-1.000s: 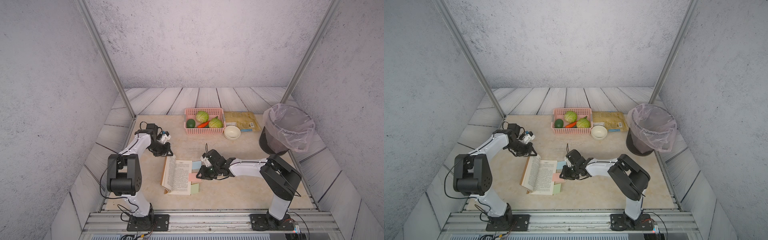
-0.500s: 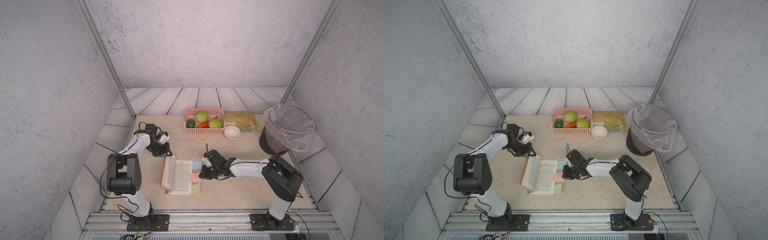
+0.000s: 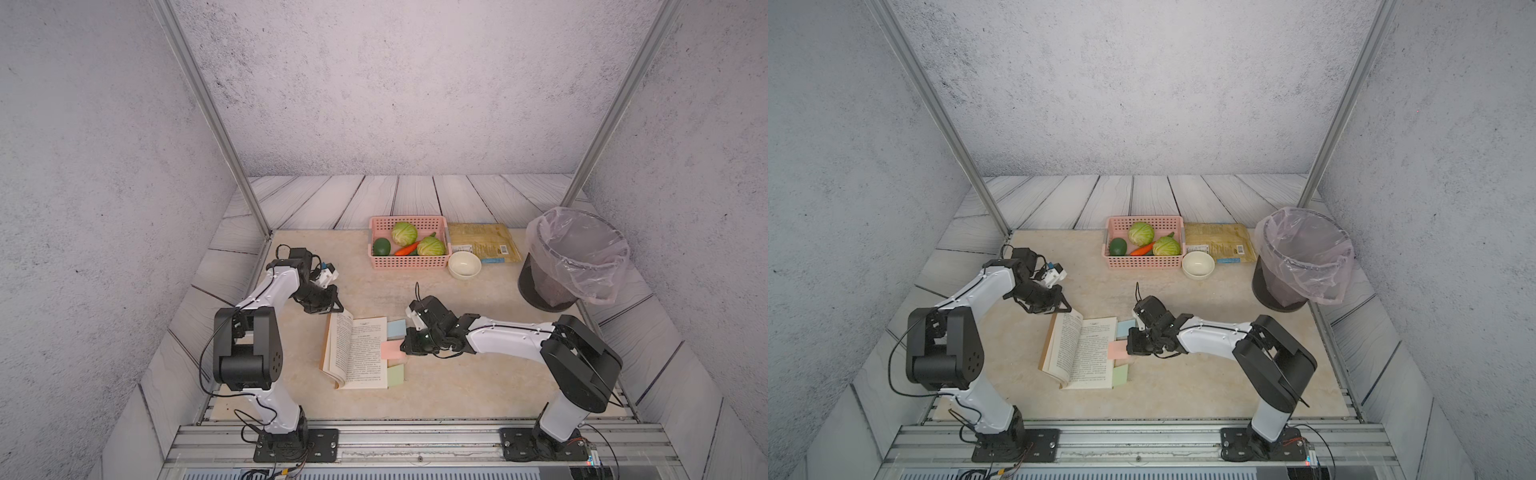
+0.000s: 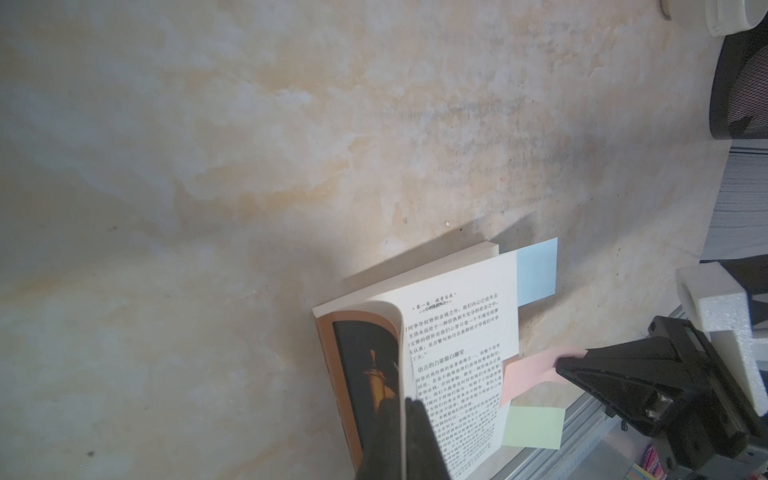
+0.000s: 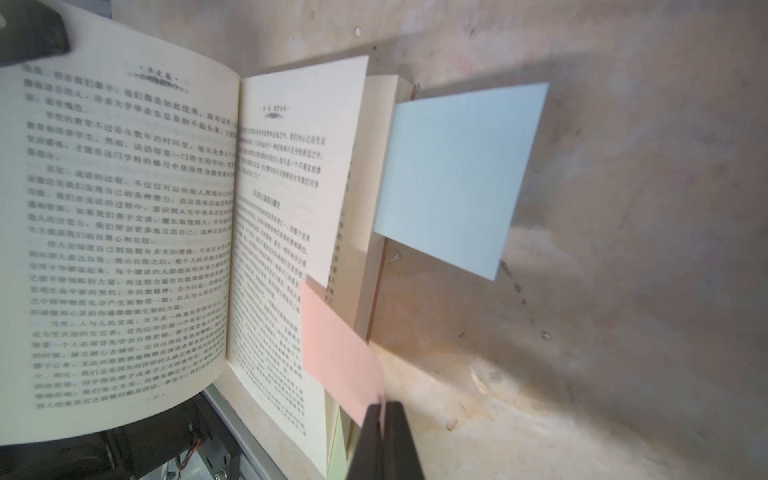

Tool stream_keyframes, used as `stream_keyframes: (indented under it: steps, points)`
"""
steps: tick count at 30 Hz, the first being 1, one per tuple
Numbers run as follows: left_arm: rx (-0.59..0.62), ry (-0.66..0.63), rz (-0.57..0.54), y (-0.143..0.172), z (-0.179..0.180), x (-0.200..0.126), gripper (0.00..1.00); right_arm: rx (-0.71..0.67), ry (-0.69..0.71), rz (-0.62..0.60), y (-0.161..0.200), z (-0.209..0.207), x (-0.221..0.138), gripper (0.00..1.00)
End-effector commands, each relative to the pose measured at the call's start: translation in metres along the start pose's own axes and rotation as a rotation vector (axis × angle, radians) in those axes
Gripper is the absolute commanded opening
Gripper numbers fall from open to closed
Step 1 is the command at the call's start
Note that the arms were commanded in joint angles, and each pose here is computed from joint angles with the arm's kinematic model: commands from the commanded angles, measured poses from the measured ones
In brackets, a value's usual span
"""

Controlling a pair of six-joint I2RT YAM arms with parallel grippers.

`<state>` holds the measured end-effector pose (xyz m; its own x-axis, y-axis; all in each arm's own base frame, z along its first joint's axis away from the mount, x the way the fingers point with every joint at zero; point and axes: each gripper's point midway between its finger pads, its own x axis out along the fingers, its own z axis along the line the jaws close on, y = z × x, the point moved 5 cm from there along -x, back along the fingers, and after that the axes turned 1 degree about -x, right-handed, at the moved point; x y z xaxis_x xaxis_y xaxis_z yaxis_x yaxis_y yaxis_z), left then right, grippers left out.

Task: Peel off the used sticky note
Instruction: Tear off the note from the book.

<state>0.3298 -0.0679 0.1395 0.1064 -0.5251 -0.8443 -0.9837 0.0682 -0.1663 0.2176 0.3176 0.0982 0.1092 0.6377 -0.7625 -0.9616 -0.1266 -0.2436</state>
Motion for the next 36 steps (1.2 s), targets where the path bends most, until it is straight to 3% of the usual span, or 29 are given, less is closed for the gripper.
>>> stream_keyframes:
  steps: [1,13,19,24,29,36]
  points:
    - [-0.015,-0.003,0.018,0.005,0.005,0.001,0.00,-0.014,0.051,-0.009,0.000,-0.004,-0.007,0.00]
    - [-0.017,0.003,0.019,0.005,0.005,0.001,0.00,-0.063,0.064,-0.016,-0.006,0.003,-0.015,0.00]
    - [-0.015,0.004,0.017,0.005,0.004,0.000,0.00,-0.098,0.032,-0.079,-0.013,0.020,-0.042,0.00]
    - [-0.013,0.003,0.016,0.005,0.004,0.000,0.00,-0.137,0.065,-0.160,-0.022,0.034,-0.087,0.00]
    - [-0.013,0.006,0.015,0.004,0.004,0.000,0.00,-0.090,0.094,-0.230,-0.031,0.026,-0.144,0.00]
    - [-0.014,0.000,0.019,0.004,0.005,0.000,0.00,-0.008,0.219,-0.470,-0.062,0.004,-0.269,0.00]
